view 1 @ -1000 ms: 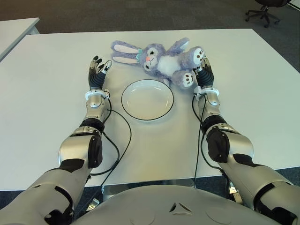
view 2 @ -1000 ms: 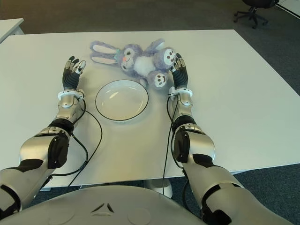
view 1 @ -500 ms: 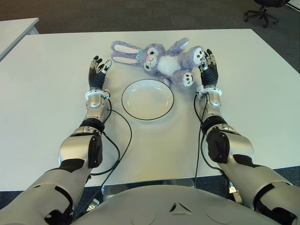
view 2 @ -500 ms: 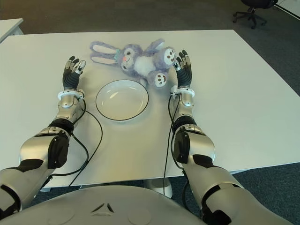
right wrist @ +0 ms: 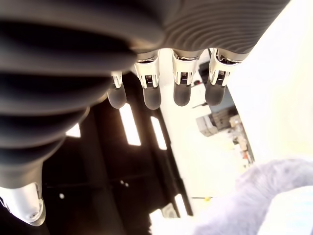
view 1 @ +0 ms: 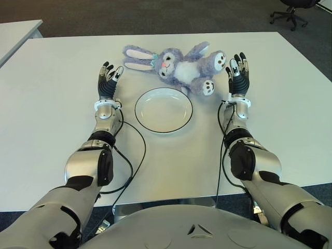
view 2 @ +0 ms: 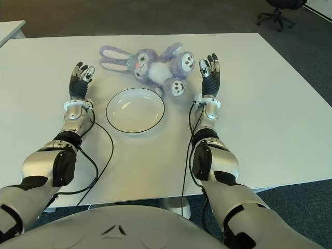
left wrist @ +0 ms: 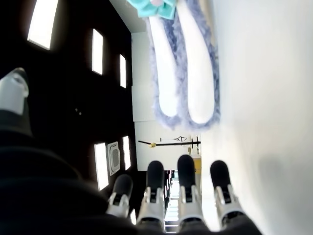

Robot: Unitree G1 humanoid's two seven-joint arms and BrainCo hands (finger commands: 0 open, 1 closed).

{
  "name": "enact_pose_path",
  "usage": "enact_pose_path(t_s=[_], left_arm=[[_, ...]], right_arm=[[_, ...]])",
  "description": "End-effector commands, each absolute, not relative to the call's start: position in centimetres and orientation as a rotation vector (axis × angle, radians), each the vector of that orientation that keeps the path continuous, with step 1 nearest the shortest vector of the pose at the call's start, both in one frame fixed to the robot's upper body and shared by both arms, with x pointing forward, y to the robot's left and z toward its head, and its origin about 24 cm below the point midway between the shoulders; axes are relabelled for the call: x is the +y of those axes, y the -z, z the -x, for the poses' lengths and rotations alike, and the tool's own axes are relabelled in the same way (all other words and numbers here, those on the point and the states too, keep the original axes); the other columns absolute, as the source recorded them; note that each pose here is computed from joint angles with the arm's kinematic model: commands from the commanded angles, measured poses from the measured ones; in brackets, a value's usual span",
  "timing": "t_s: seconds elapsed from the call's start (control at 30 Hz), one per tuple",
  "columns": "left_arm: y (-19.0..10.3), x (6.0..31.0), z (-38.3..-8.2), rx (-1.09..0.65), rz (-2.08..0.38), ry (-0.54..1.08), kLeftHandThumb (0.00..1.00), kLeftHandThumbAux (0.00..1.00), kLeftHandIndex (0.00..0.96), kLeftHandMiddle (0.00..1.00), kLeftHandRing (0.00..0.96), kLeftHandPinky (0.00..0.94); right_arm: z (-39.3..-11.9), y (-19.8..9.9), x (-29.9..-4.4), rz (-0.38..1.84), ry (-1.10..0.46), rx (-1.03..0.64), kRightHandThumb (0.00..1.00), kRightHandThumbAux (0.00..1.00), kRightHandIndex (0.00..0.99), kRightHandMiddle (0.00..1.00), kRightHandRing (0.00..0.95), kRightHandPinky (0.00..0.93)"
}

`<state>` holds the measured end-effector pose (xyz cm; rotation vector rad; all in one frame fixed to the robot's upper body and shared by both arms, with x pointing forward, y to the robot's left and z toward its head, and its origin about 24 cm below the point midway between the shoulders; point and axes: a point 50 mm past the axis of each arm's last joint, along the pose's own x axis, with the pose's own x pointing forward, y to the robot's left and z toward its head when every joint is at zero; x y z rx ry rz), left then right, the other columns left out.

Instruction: Put the doll into the plate.

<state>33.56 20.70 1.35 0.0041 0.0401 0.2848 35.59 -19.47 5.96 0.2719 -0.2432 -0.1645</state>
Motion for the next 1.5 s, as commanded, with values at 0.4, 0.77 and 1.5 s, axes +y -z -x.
enact_pose_path(t_s=[0.4, 0.77, 1.5], left_arm=[[4.3, 20.7, -29.5, 0.286, 0.013, -0.299, 0.0, 0.464, 0.0, 0.117, 0.117, 0.109], [4.4, 20.8, -29.5, 0.291, 0.017, -0.305, 0.0, 0.468, 0.0, 0.13, 0.144, 0.18], [4.5, 20.8, -29.4, 0.293, 0.026, -0.307, 0.0, 0.483, 0.0, 0.118, 0.125, 0.134]], right_arm=[[-32.2, -1.3, -19.7, -0.253, 0.19, -0.151, 0.161, 0.572, 0.002, 0.035, 0.011, 0.0], [-31.8, -1.5, -19.3, -0.253, 0.149, -0.206, 0.173, 0.583, 0.003, 0.026, 0.006, 0.0], [-31.2, -1.8, -17.4, -0.234, 0.085, -0.276, 0.193, 0.61, 0.0, 0.012, 0.006, 0.022]])
